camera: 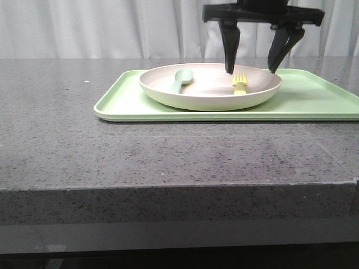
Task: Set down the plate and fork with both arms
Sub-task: 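Move the right gripper above the yellow fork on the plate, then lower the right gripper and grasp the yellow fork handle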
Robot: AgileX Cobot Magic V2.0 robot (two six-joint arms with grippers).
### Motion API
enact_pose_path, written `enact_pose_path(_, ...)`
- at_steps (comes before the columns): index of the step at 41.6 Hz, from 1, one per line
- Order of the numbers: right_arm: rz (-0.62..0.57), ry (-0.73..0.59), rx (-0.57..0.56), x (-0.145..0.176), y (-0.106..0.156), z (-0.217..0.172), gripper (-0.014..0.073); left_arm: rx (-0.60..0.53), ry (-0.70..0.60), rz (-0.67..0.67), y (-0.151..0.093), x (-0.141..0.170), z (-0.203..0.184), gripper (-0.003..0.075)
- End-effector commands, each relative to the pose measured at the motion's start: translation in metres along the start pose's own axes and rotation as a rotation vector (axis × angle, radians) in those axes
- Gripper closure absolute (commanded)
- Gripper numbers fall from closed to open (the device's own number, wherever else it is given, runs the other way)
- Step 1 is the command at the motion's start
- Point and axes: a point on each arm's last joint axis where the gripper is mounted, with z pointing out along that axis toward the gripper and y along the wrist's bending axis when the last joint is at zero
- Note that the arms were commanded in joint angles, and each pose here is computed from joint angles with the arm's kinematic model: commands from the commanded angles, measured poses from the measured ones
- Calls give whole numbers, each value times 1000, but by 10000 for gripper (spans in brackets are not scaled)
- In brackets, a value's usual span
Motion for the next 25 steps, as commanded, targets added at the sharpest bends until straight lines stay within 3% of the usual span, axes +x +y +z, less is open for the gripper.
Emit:
enact_pose_path(1, 5, 12, 4, 2, -3, -20, 67, 15, -101, 7, -1, -13, -6, 228)
enact_pose_path(11, 1, -10, -6, -2, -1, -12, 75, 15, -101, 7, -1, -13, -6, 228)
enact_pose_path(25, -26, 9, -1, 0, -1, -12, 318, 14, -101, 8, -1, -13, -6, 227)
